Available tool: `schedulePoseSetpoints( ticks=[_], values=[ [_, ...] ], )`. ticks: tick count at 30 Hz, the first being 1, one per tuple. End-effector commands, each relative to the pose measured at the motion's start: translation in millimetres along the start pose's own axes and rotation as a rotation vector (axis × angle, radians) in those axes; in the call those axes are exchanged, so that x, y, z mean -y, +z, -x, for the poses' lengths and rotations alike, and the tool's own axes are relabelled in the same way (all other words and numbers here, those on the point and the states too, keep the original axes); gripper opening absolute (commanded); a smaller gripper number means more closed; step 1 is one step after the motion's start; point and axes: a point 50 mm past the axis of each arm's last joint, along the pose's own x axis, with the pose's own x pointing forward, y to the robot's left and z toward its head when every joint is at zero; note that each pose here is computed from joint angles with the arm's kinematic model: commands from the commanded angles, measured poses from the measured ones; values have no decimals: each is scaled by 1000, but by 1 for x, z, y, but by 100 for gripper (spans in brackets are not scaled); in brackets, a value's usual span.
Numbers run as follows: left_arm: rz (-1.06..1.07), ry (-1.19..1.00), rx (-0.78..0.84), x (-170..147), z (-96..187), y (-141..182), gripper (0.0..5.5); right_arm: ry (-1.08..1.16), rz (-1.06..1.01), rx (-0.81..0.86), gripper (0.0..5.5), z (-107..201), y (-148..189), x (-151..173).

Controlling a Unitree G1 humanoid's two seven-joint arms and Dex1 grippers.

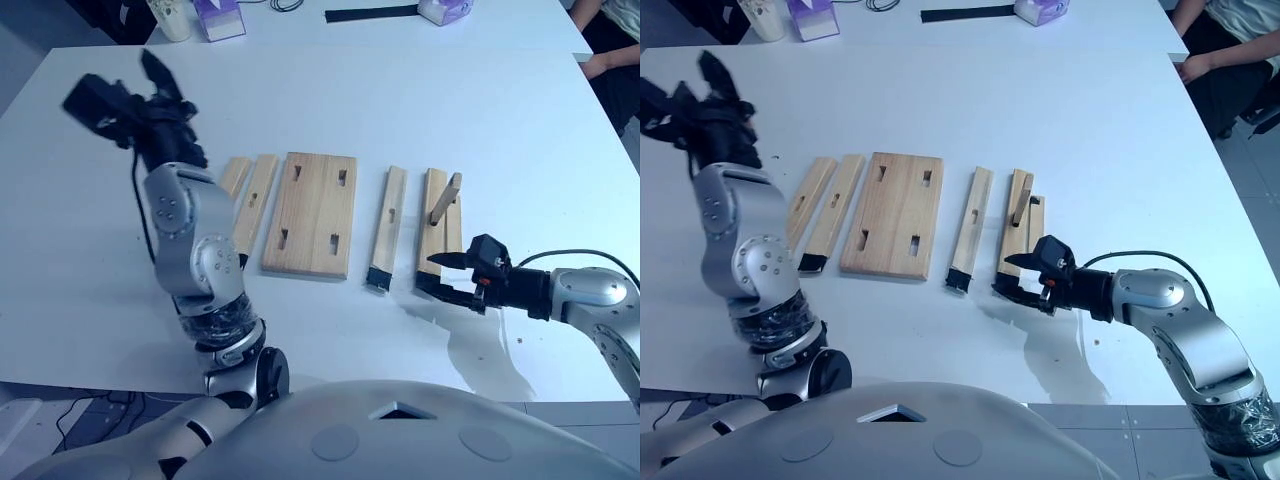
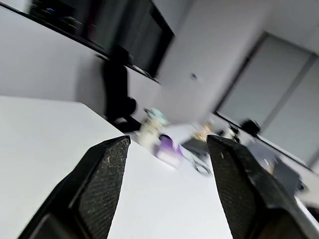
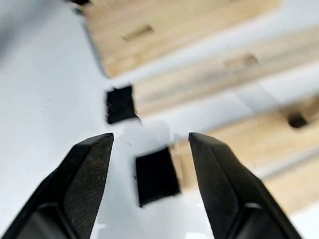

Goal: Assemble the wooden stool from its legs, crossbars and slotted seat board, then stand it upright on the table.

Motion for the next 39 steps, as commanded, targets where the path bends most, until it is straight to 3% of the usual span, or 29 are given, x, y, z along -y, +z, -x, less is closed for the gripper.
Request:
schedulePoseSetpoints(
  ticks=[1, 5, 16, 29, 39],
  values=[
    [22, 224, -107, -39, 37, -10, 286, -145, -19, -58, 278, 7, 9, 10],
    [28, 285, -80, -49, 38, -5, 286, -151, -12, -40, 278, 5, 11, 4],
    [47, 288, -94, -48, 41, -8, 286, -243, -89, -72, 437, -2, 12, 5],
    [38, 248, -131, -43, 39, -8, 286, -250, -139, -142, 440, -29, 3, -12],
    [39, 227, -152, -39, 36, -10, 286, -464, -141, -152, 440, -25, 6, 14]
  ],
)
